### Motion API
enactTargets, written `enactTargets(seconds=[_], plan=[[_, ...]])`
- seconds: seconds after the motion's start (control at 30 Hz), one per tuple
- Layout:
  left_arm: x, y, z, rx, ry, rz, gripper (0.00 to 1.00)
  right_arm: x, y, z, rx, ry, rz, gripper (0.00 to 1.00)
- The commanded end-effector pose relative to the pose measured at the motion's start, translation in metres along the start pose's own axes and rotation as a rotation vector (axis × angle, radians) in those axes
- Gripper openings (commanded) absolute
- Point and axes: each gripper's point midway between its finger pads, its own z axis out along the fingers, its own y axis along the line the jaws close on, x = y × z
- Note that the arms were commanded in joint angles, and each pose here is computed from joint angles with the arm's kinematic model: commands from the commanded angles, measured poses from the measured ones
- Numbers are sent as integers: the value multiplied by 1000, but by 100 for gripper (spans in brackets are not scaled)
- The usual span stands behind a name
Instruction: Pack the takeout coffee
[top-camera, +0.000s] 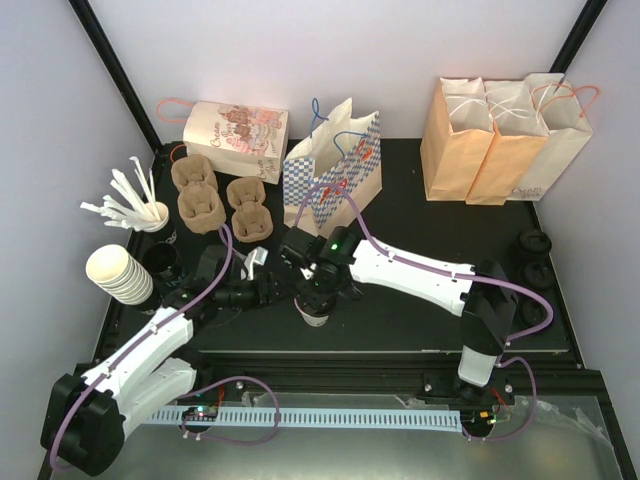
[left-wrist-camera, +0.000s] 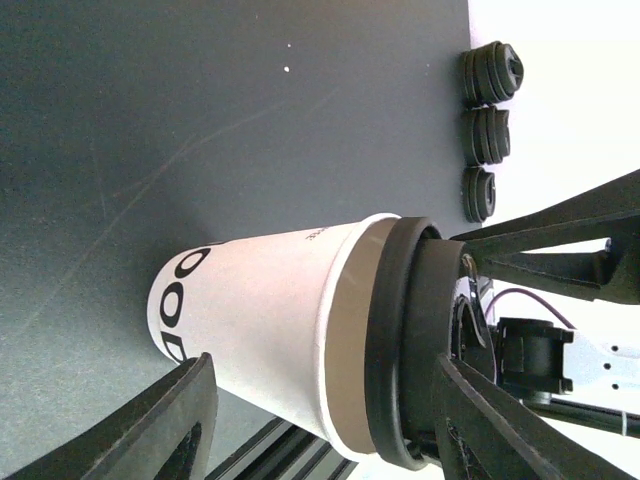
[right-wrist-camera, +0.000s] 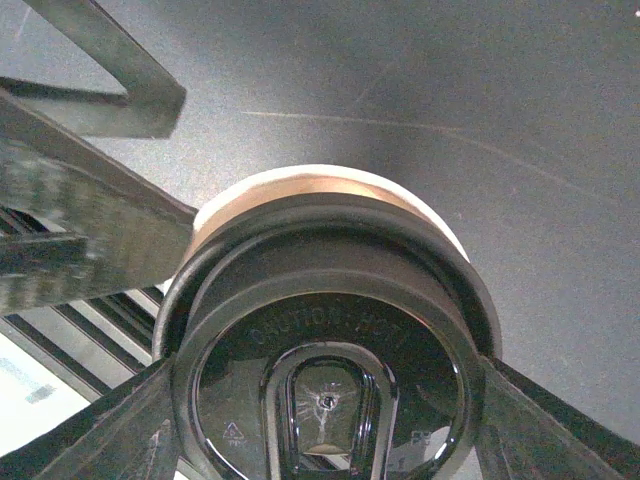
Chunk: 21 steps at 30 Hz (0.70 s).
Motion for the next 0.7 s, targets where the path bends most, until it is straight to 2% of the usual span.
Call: enactTargets(seconds=[0.0, 0.2, 0.67], plan=[[-1, -6, 3, 61, 10, -17, 61, -13, 5, -12, 32, -60, -28, 76], [-2, -5, 2, 65, 4, -27, 62, -14, 7, -16, 63, -69, -50, 76], [0, 1, 1, 68, -3, -45, 60, -10, 10, 6, 65, -33, -61, 76]])
